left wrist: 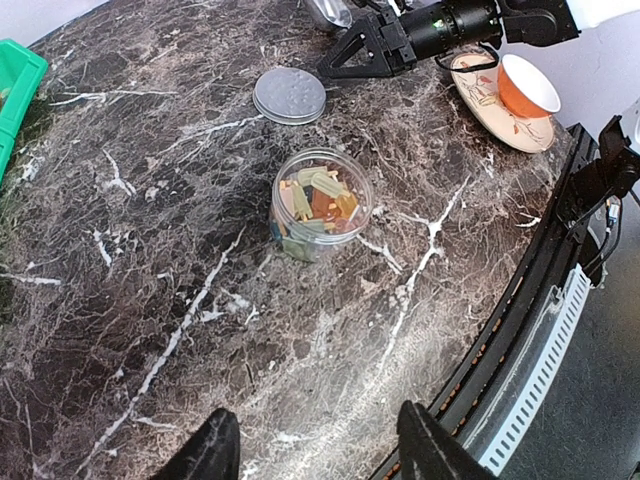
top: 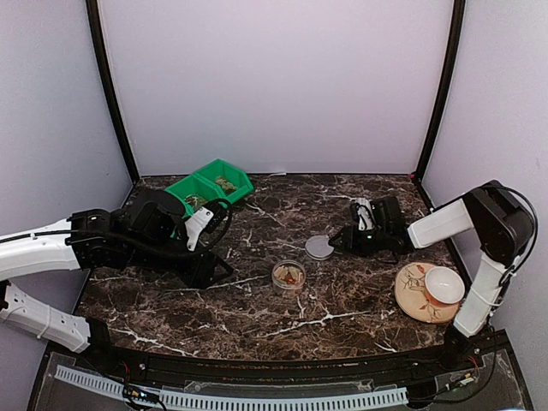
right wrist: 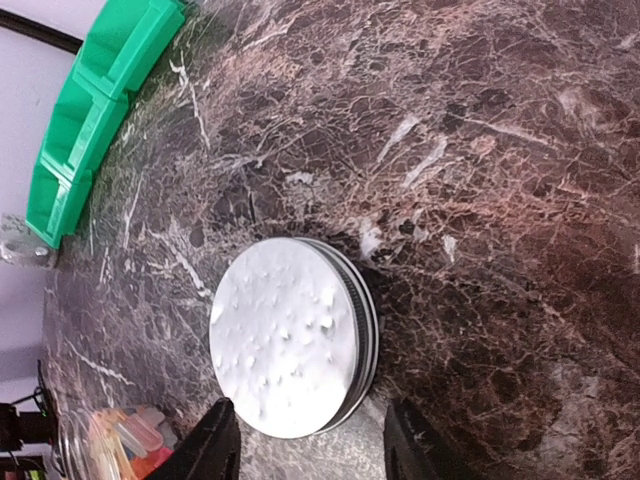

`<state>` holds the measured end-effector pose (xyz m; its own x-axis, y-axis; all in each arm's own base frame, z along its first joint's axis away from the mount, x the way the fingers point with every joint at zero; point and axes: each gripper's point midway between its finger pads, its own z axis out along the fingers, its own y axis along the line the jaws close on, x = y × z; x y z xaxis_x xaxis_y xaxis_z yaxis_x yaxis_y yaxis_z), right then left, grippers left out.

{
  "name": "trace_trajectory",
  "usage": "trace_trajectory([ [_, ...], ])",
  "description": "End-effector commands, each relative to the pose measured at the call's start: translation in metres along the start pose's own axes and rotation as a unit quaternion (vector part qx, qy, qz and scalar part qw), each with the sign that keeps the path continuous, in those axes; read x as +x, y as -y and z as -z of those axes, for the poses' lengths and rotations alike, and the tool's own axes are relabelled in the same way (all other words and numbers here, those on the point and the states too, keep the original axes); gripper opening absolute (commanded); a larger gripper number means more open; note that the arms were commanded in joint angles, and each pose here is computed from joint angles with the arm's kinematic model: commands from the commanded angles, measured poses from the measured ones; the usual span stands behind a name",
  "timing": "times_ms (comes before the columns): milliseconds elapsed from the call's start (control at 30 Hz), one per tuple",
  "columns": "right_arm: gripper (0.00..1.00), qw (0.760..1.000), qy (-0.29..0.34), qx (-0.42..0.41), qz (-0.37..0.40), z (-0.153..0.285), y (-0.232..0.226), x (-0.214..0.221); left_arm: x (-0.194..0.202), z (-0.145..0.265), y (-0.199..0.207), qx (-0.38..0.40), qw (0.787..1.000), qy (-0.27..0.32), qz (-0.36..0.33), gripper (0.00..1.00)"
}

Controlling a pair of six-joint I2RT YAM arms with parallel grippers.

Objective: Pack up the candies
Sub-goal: Put down the bottle lid at the center of the board, then pick up the bottle lid from the center of the board.

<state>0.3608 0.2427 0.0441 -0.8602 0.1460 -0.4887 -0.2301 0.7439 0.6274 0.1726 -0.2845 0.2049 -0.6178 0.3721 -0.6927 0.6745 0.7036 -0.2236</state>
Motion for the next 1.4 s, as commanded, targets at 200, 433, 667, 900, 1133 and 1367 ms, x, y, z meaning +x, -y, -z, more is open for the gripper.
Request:
trace_trajectory([
  [200,0.72,0.988,0.049,0.092,0.115,0.037,-0.021,-0.039,0.0,-0.013,-0.009,-0.023,1.0,0.004,-0.008,0.81],
  [433,0.98,0.969,0.051,0.175,0.166,0.063,-0.051,-0.058,-0.018,-0.021,-0.021,-0.048,0.997,0.057,-0.005,0.99],
  [667,0.98,0.967,0.084,0.177,0.162,0.089,-0.068,-0.077,-0.029,-0.041,-0.03,-0.067,0.992,0.107,0.002,0.99],
  [900,0.98,0.974,0.079,0.128,0.171,0.083,-0.08,-0.075,-0.027,-0.052,-0.059,-0.113,0.983,0.144,0.017,0.99],
  [1133,0.98,0.975,0.013,0.143,0.171,0.039,-0.061,-0.053,-0.023,-0.072,-0.087,-0.11,0.981,0.149,0.056,0.99],
  [1367,0.98,0.972,-0.002,0.159,0.173,0.017,-0.055,-0.051,-0.028,-0.098,-0.089,-0.107,0.981,0.152,0.052,0.99],
])
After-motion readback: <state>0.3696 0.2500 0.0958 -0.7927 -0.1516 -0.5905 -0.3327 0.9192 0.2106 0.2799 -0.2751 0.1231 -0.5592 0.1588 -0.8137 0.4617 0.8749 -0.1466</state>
